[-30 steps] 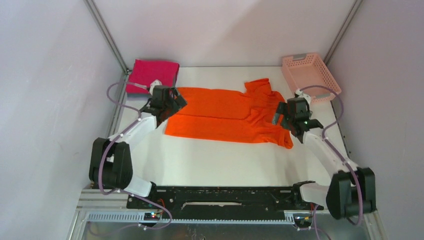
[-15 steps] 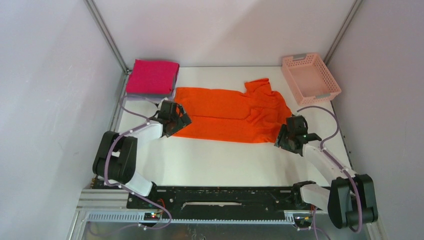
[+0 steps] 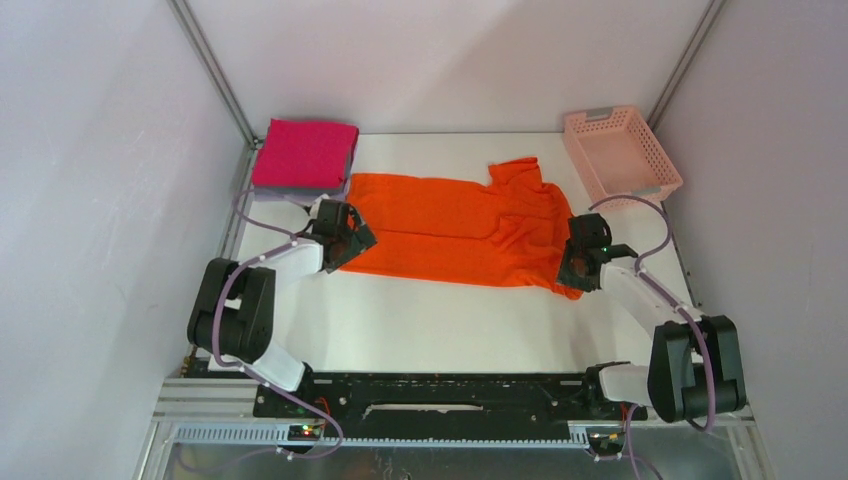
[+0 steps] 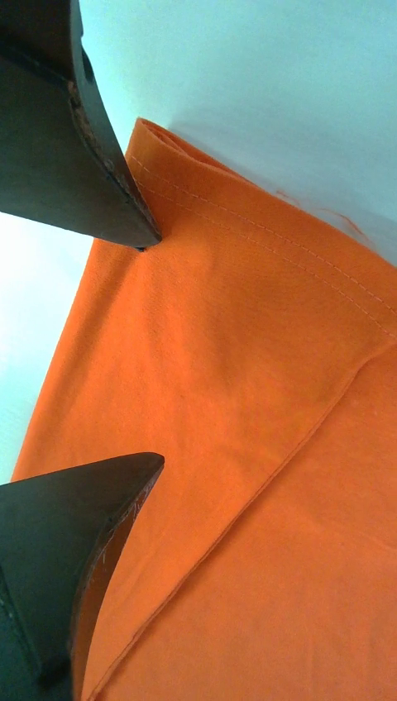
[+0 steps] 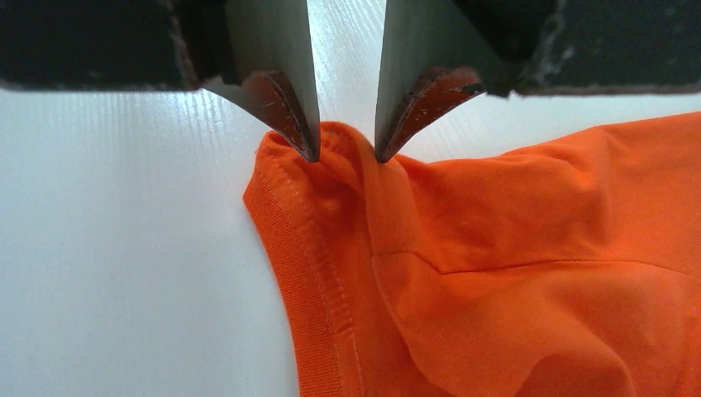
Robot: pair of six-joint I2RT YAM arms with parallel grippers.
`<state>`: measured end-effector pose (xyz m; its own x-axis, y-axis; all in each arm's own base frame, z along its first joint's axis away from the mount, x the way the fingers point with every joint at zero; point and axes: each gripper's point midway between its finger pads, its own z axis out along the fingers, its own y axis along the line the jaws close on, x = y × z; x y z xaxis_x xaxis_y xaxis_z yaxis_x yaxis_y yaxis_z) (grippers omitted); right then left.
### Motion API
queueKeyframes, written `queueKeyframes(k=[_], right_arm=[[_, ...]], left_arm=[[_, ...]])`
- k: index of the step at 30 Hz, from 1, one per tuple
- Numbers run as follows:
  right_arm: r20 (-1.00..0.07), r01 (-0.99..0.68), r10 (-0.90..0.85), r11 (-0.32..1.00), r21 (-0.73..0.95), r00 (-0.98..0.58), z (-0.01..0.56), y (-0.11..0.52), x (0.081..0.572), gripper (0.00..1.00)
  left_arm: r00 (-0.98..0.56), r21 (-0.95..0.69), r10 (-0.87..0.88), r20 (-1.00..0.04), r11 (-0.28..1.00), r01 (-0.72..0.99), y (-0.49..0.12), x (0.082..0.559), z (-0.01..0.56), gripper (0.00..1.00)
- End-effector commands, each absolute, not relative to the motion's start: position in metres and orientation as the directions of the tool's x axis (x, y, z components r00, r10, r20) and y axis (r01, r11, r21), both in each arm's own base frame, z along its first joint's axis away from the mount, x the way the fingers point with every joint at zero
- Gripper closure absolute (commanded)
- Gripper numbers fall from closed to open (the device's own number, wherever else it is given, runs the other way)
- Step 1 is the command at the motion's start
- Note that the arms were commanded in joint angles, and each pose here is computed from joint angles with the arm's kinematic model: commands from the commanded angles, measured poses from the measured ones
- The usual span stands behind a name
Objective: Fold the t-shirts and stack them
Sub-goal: Smooth out the T-shirt at the center of the board.
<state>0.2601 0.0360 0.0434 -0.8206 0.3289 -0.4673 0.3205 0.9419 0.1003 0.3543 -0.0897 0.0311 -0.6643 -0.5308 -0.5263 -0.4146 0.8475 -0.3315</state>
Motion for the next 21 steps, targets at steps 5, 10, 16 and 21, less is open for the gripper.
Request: queueKeyframes(k=[5, 10, 16, 21], right_arm=[[-0.378, 0.206, 0.229, 0.973, 0.102, -0.897, 0.033, 0.049, 0.263, 0.67], [-0.374, 0.175, 0.212, 0.976, 0.131, -0.903, 0.031, 0.056, 0.266, 0.67], [-0.406, 0.146, 0.2, 0.976, 0.162, -0.892, 0.044, 0.062, 0.267, 0.68], [-0.421, 0.093, 0.148, 0.985, 0.148, -0.895, 0.049, 0.067, 0.264, 0.67]], left_arm=[[-0.666, -0.281, -0.518, -0.537, 0.854, -0.437, -0.076, 0.365, 0.027, 0.0], [-0.671, -0.279, -0.517, -0.532, 0.855, -0.438, -0.077, 0.367, 0.025, 0.0], [-0.67, -0.281, -0.519, -0.531, 0.853, -0.439, -0.076, 0.368, 0.026, 0.0], [-0.669, -0.28, -0.519, -0.532, 0.853, -0.44, -0.075, 0.368, 0.026, 0.0]])
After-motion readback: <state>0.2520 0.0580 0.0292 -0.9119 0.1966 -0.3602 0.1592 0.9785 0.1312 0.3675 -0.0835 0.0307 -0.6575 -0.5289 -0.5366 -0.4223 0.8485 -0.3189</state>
